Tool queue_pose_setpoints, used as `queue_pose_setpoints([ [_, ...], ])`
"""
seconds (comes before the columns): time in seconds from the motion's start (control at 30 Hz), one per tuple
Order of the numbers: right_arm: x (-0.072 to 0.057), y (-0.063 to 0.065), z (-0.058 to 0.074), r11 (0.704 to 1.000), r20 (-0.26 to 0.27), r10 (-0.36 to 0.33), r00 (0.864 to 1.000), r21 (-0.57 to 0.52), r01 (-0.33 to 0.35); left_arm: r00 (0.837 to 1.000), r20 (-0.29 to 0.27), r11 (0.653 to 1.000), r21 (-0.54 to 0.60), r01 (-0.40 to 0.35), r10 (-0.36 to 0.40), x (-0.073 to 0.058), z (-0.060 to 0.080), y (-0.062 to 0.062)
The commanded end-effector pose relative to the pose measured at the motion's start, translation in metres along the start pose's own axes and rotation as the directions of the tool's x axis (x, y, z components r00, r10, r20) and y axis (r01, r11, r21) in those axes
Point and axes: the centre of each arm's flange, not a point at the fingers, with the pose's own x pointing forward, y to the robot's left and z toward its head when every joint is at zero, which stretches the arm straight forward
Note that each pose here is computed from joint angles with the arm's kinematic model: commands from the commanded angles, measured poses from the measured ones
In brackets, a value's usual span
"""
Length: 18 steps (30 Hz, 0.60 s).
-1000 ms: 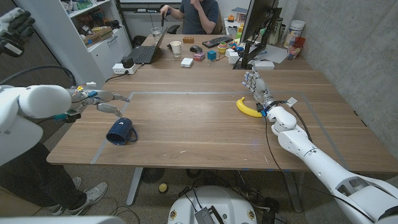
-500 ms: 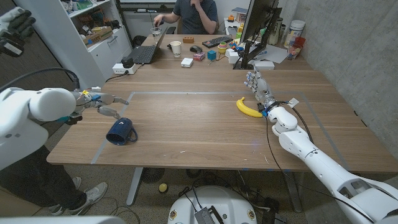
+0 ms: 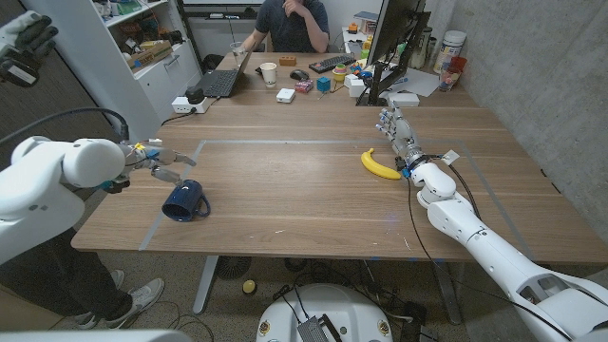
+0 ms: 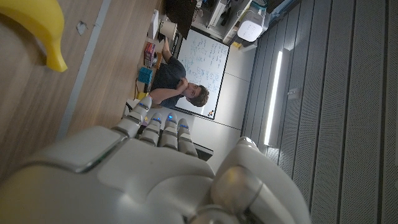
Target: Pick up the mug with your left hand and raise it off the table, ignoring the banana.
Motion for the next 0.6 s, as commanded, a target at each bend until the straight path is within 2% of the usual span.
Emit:
queue_pose_setpoints([
  [0.03, 0.001, -0.005, 0.000, 1.000, 0.001, -0.016, 1.000, -0.012, 0.016, 0.999, -0.019, 0.999, -0.003, 0.045, -0.045, 0.016, -0.003, -0.013],
  [0.6, 0.004, -0.002, 0.008, 0.999, 0.026, -0.010, 1.000, -0.034, 0.011, 0.997, -0.027, 0.997, 0.005, 0.078, -0.078, 0.029, -0.002, -0.018],
])
